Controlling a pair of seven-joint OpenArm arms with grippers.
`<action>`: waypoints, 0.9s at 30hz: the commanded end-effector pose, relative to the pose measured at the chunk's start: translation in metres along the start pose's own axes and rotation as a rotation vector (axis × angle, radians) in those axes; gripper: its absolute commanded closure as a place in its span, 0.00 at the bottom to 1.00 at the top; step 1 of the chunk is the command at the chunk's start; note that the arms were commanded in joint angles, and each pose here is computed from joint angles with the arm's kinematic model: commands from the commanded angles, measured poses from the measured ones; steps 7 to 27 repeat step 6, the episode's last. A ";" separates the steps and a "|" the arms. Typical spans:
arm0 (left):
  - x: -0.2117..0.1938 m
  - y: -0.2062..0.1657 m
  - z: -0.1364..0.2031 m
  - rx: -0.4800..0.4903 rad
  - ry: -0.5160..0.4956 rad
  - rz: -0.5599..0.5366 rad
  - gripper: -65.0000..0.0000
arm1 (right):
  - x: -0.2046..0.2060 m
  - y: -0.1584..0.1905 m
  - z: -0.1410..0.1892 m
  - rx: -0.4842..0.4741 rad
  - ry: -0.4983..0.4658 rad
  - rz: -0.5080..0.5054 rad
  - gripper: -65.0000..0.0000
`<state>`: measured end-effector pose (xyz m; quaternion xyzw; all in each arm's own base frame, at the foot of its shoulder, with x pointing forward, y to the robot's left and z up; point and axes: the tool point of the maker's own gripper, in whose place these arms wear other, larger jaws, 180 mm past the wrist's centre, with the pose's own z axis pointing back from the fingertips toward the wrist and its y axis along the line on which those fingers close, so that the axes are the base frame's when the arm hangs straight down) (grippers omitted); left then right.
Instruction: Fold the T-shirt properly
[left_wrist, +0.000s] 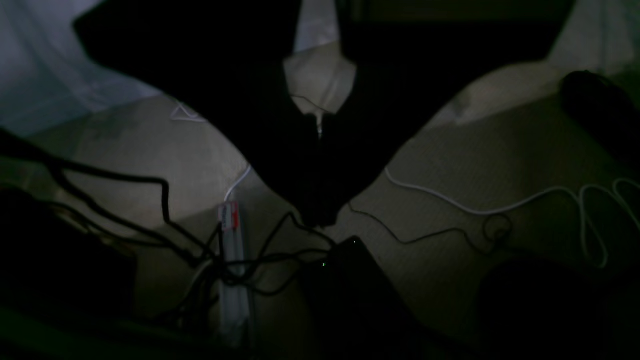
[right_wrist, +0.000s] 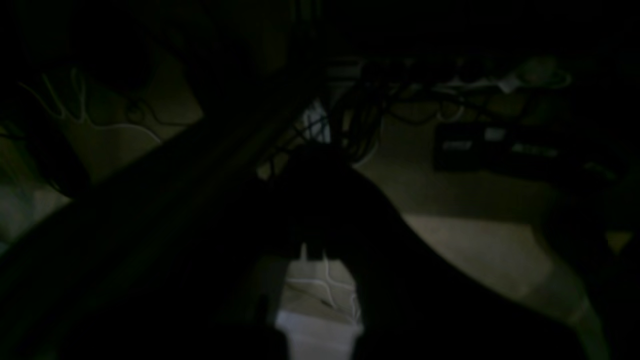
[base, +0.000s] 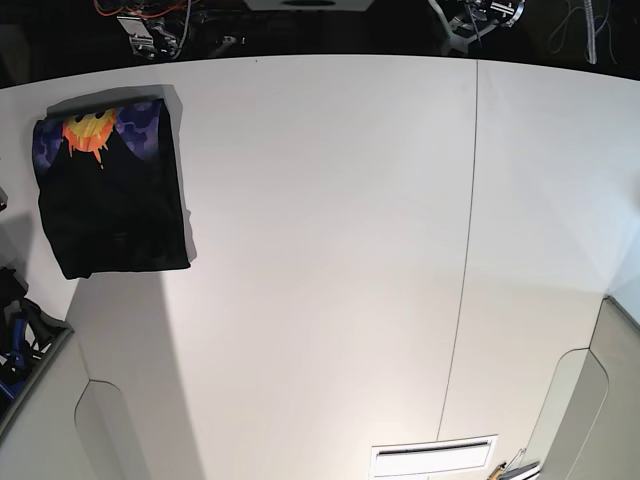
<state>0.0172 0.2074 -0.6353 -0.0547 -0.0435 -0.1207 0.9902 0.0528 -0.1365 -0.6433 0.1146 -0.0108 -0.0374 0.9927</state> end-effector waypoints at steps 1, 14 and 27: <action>0.005 0.010 0.002 0.015 -0.014 -0.010 1.00 | -0.003 -0.007 0.002 -0.015 0.006 0.000 1.00; 0.005 0.009 0.002 0.014 -0.014 -0.009 1.00 | -0.001 -0.005 0.002 -0.002 -0.003 -0.032 1.00; 0.005 0.009 0.002 0.014 -0.014 -0.009 1.00 | -0.001 -0.005 0.002 -0.002 -0.003 -0.032 1.00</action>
